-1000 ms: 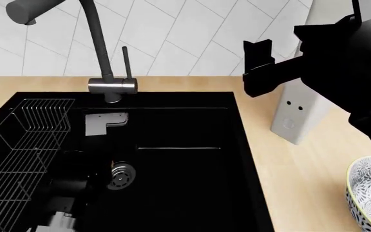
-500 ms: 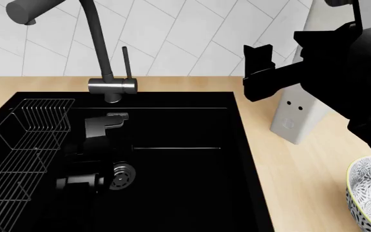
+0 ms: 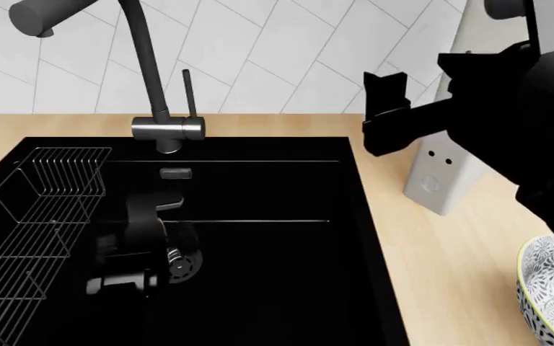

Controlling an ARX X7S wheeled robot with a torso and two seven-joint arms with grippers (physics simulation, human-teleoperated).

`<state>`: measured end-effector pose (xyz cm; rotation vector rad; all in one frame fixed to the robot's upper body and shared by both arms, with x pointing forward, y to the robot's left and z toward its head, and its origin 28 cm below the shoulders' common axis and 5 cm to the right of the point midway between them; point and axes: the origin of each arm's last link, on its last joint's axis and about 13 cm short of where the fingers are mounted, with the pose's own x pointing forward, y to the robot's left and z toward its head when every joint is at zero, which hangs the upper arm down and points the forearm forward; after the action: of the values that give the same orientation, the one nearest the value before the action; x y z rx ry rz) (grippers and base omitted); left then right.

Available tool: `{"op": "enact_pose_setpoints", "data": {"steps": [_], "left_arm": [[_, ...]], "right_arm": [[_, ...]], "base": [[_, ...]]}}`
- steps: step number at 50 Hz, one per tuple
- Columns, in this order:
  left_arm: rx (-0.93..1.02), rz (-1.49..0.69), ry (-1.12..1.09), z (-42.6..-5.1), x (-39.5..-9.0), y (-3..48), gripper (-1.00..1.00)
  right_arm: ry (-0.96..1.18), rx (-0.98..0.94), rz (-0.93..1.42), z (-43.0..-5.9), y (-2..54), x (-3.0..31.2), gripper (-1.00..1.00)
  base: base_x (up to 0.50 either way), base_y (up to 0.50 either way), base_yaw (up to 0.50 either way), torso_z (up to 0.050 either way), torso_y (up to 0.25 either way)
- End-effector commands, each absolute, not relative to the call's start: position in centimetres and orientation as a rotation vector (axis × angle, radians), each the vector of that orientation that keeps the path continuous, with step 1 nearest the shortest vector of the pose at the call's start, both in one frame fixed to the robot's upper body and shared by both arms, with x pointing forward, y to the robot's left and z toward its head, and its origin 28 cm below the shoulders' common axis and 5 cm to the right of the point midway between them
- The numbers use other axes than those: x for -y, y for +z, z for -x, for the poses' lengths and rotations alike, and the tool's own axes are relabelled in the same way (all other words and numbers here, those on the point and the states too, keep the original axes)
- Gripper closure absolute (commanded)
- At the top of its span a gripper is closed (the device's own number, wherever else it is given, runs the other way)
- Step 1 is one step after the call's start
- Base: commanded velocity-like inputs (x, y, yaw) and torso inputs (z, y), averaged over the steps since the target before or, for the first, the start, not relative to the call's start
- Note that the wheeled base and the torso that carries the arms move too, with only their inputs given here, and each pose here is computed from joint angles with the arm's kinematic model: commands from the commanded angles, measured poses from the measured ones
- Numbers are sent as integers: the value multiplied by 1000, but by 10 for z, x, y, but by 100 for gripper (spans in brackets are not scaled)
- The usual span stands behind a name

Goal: Pick the cup and bowl from the sink and place them on the counter for drying.

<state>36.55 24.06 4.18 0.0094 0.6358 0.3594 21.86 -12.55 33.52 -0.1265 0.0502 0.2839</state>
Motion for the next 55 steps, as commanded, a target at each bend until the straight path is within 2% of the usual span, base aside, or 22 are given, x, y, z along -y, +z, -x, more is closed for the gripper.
{"op": "enact_pose_setpoints", "data": {"steps": [1,8,9,26,36,51,52,53,55], "left_arm": [[-685,-10,305,-358,-234,31,-100],[-683,-4,330,-358,-236,30,-100],[-671,-7,339,-359,-236,31,100],[-593,22,375,-367,-236,41,100],[-566,5,318,-377,-243,61,100],[-559,-90,161,-343,-242,111,100],[-594,-175,-26,-332,-253,128,100],[-606,-176,-60,-320,-249,144,100],[-508,-209,-102,-308,-242,167,100]], "right_arm": [[299,-43,102,-220,334,125,-100],[299,-42,104,-220,334,125,-100],[298,-41,102,-220,334,125,-100],[292,-34,100,-217,334,126,-100],[293,-33,97,-216,336,126,-100],[300,-32,93,-219,335,126,-100],[295,-24,88,-217,335,127,-100],[295,-23,90,-217,335,127,-100],[297,-21,90,-217,336,127,-100]], "base": [[0,0,0,0,0],[0,0,0,0,0],[0,0,0,0,0],[0,0,0,0,0],[0,0,0,0,0],[0,0,0,0,0],[0,0,0,0,0],[0,0,0,0,0],[0,0,0,0,0]]}}
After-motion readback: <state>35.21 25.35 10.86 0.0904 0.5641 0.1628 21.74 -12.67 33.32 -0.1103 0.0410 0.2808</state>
